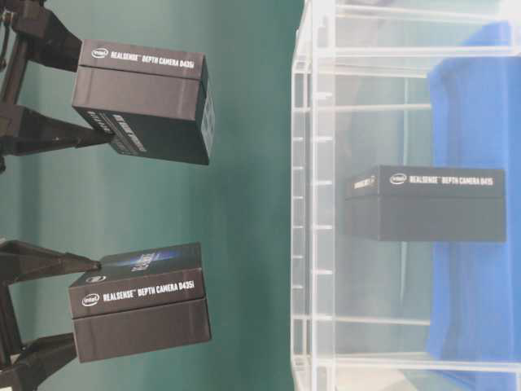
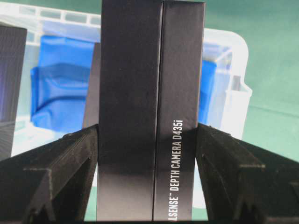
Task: Take the box out of the case with both arms.
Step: 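Lift both gripped black boxes straight up out of the foam, then swing both held boxes out of the bin toward the near table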
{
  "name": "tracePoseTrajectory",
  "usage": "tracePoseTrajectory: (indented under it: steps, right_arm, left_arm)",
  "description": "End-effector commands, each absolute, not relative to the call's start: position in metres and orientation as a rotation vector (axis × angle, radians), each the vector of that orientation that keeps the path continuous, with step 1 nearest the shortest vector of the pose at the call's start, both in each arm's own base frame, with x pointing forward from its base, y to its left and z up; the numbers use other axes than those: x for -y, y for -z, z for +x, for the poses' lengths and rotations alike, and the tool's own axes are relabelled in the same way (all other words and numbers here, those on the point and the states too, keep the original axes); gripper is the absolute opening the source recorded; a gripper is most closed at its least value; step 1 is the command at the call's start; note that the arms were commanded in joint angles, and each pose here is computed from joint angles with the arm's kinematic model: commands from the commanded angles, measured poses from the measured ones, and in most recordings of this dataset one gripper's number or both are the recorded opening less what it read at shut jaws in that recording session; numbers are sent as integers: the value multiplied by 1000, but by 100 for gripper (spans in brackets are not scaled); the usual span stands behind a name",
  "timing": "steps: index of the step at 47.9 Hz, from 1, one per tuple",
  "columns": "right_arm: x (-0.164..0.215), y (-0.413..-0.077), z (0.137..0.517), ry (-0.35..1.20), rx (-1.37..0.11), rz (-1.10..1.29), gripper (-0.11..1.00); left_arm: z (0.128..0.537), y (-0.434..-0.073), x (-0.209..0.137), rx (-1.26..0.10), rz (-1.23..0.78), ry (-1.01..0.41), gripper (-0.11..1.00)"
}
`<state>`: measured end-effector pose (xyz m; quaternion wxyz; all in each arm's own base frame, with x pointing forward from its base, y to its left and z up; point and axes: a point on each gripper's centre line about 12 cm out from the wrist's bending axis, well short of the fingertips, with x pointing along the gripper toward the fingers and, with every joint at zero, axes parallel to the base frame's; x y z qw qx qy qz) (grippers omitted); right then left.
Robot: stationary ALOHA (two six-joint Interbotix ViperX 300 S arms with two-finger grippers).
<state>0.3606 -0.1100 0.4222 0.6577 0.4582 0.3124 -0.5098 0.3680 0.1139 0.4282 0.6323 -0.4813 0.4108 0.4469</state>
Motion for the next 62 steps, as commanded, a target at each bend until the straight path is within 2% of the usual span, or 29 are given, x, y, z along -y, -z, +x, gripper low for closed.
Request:
tracePoseTrajectory:
  steps: [1,32,62]
  right_arm:
    - [106,-443,352,1119,-653,1054,65]
    - [96,-442,352,1119,-682,1046,65]
    - [45,-439,356,1089,-741,1049,65]
  left_arm:
    - [362,-445,-112,-892,-1105,-998,64]
    - [363,-445,-106,-894,-1099,-989,63]
    - [373,-444,-58,-930,-1091,-926,63]
